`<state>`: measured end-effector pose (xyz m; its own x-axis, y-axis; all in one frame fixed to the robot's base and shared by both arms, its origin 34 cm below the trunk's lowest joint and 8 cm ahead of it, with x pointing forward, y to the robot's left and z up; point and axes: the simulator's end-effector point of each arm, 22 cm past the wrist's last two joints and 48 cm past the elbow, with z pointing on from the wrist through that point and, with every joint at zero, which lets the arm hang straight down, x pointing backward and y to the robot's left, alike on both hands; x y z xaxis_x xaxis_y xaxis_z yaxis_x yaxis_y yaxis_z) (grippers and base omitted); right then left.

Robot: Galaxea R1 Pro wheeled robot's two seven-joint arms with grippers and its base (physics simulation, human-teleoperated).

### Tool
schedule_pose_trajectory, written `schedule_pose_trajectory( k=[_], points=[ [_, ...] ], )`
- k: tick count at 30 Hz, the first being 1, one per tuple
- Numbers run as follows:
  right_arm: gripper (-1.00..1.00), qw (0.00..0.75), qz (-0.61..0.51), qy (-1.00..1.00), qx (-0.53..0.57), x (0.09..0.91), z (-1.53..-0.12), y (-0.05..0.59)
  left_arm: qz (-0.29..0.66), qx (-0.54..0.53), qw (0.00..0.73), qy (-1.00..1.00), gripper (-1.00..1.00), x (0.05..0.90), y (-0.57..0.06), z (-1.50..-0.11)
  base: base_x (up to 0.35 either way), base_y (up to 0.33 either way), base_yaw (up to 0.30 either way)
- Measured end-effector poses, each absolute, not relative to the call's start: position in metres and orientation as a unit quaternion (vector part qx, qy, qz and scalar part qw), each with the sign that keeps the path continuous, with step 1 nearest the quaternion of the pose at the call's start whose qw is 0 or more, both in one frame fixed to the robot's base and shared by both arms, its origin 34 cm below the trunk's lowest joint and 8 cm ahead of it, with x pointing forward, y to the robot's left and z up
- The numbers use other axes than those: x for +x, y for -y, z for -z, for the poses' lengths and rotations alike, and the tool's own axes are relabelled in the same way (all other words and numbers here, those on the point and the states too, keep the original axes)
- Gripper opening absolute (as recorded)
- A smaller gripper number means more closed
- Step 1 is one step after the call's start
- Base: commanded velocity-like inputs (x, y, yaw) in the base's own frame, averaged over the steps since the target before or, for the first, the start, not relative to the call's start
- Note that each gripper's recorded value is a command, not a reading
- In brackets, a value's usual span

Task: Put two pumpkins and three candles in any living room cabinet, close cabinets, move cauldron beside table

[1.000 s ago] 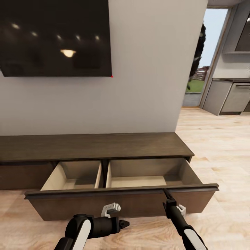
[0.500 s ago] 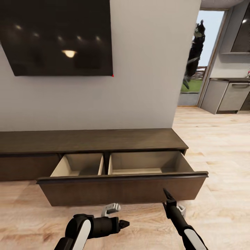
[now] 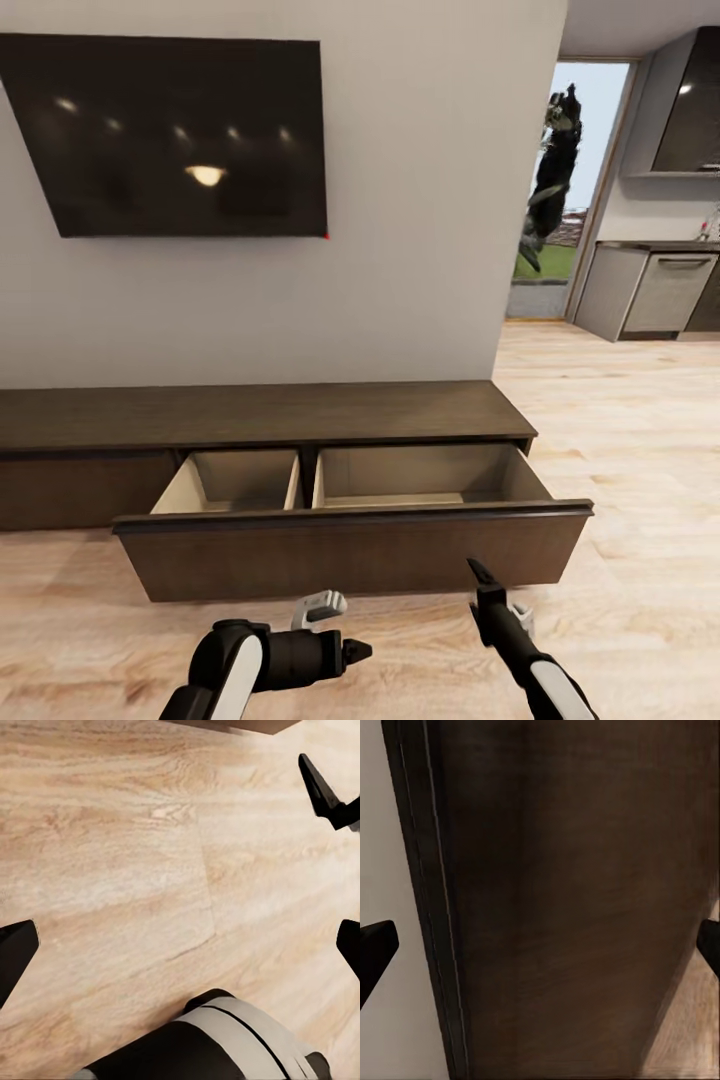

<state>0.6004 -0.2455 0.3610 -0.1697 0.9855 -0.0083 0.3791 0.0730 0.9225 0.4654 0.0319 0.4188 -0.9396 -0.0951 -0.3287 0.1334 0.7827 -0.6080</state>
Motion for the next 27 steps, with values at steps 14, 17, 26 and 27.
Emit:
schedule_pose_trajectory(
  k=[14,17,26,27],
  points=[
    [1.0,0.185,-0.282,-0.757,0.56,0.507,-0.284,0.302,0.191,-0.027,0.132,-0.972,1.0,0.437,-0.086,-0.336,0.0,0.0,0.0],
    [1.0,0.16,-0.267,-0.773,0.553,0.494,-0.28,0.3,0.187,-0.03,0.14,-0.972,1.0,0.439,-0.088,-0.336,0.0,0.0,0.0],
    [1.0,0.126,-0.241,-0.825,0.496,0.48,-0.289,0.285,0.187,-0.028,0.152,-0.97,1.0,0.45,-0.088,-0.362,0.0,0.0,0.0],
    [1.0,0.126,-0.241,-0.825,0.495,0.481,-0.291,0.284,0.188,-0.028,0.154,-0.97,1.0,0.452,-0.088,-0.366,0.0,0.0,0.0]
  ],
)
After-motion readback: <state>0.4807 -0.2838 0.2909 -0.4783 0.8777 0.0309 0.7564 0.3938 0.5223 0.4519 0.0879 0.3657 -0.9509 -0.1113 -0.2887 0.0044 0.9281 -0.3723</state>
